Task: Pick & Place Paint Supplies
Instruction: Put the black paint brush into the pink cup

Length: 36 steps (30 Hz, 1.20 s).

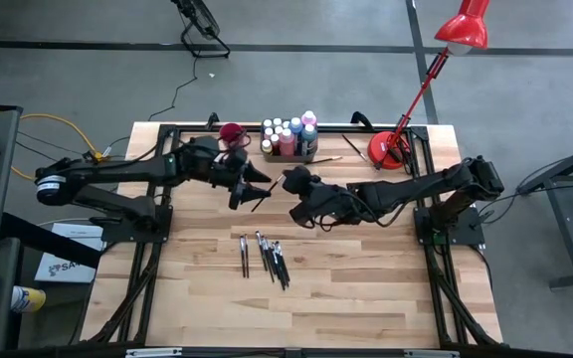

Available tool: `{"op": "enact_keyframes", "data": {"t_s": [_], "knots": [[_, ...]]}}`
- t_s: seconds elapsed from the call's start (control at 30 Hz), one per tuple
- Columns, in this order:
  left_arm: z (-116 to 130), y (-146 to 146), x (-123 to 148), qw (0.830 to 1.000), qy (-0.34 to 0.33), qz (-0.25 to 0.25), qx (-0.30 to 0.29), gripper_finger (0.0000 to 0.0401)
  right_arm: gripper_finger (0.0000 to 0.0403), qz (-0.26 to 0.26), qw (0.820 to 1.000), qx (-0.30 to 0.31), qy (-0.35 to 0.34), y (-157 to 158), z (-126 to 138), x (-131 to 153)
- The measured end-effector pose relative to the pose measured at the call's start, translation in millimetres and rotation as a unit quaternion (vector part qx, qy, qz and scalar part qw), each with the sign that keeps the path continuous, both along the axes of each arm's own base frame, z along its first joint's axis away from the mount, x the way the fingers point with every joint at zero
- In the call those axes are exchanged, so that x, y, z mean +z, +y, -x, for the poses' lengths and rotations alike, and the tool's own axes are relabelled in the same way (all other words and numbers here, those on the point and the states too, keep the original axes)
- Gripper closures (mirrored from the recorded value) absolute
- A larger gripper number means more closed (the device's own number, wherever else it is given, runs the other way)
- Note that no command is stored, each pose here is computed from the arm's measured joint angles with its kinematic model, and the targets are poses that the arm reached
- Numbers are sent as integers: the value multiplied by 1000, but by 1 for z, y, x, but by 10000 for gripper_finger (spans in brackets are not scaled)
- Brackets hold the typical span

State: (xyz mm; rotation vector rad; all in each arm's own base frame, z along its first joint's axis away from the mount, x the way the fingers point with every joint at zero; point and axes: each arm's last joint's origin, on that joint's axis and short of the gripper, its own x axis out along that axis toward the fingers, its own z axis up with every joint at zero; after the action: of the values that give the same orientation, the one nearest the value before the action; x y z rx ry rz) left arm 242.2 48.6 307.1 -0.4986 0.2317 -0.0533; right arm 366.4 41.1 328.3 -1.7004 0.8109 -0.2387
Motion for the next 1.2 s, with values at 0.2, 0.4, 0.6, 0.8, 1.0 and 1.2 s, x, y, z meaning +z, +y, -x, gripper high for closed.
{"op": "enact_keyframes", "data": {"t_s": [0.2, 0.4, 0.6, 0.8, 1.0, 1.2], "knots": [[-12, 1, 5, 999, -4, 21, -25, 118, 399, -4, 1000, 15, -2, -2, -1, 1], [-14, 2, 11, 999, -12, 25, -17, 126, 399, -14, 999, 38, -1, 0, -2, 0], [-14, 2, 12, 999, -13, 43, -7, 176, 399, -17, 998, 63, 5, 1, -3, 0], [-16, 3, 9, 999, -7, 49, 1, 233, 400, -17, 997, 70, 6, 1, -3, 0], [-23, 4, 3, 998, 0, 61, -6, 297, 400, -17, 997, 77, 2, 1, -4, 1], [-25, 5, 1, 999, 0, 54, -7, 381, 400, -18, 997, 71, -3, 1, -4, 2]]}}
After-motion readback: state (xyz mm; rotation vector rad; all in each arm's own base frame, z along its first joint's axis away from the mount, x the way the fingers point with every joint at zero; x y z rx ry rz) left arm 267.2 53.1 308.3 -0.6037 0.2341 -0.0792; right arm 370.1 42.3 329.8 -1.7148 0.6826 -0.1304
